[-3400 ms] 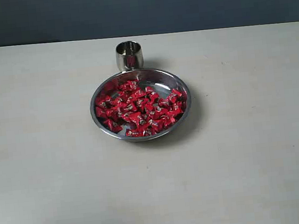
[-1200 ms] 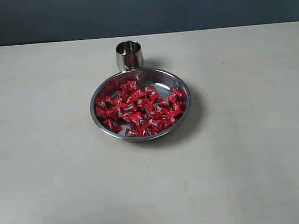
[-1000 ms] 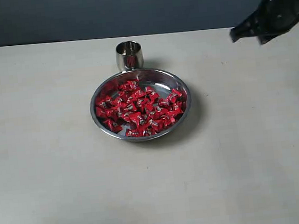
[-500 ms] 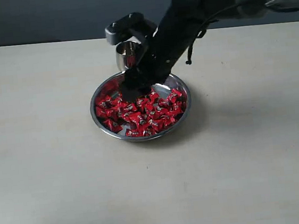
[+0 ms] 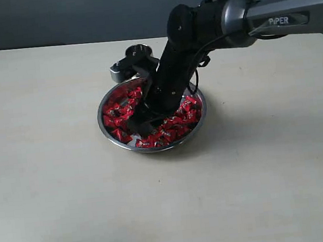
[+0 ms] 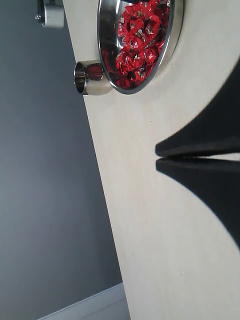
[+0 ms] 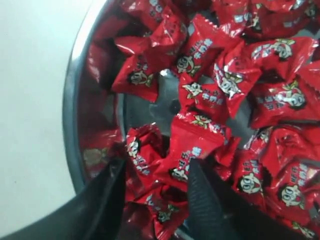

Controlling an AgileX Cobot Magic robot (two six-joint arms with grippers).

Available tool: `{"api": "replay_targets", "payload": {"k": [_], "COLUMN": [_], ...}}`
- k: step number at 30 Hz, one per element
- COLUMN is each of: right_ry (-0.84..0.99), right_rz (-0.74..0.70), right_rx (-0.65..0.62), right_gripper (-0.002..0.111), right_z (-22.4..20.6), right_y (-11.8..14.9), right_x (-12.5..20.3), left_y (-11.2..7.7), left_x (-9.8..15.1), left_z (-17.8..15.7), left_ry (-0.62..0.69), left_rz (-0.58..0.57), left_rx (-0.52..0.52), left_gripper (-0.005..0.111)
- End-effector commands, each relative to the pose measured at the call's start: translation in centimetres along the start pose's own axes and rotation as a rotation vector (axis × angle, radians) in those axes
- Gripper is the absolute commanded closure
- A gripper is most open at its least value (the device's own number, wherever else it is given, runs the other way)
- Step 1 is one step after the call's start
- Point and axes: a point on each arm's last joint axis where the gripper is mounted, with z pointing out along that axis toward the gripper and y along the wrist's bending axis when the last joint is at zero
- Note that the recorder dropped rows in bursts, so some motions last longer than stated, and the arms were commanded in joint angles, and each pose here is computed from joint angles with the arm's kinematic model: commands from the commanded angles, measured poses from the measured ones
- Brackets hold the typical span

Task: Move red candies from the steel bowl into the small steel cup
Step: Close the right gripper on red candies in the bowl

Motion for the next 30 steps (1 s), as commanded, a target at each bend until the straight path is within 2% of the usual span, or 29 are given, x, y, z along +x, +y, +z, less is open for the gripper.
{"api": "replay_targets", "payload": {"k": [1,12,19,25,27,30], "right_ry": [0.018,-0.03,-0.045,-0.039,-0.038,-0.038], "right_rz": [0.007,0.007,0.004,-0.005,-0.005,-0.005], "right_rx": [0.002,0.033,0.046,0.055,0.054,0.054], "right_gripper": [0.069,0.069,0.086,0.083,0.087,0.103], "right_z": [1.13,1.15,1.14,1.23,1.3,1.3], "right_y": [-0.45,-0.74,-0.86,-0.97,-0.98,-0.98], "right_x": [0.23,-0.2,-0.33,-0.27,-0.25,-0.25], "left_y": [-0.01,-0.01,-0.01,-0.01,-0.01,-0.01], "left_x": [0.08,0.08,0.08,0.08,0.08,0.1], "left_z": [-0.01,-0.01,-0.01,-0.01,-0.01,-0.01], "left_ry": [-0.006,-0.006,-0.006,-0.006,-0.006,-0.003], "left_rz": [-0.002,-0.002,-0.002,-0.002,-0.002,-0.002], "left_rx": [-0.001,-0.001,-0.001,-0.001,-0.001,-0.001], "left_gripper": [0.105,0.105,0.105,0.105,0.105,0.105]}}
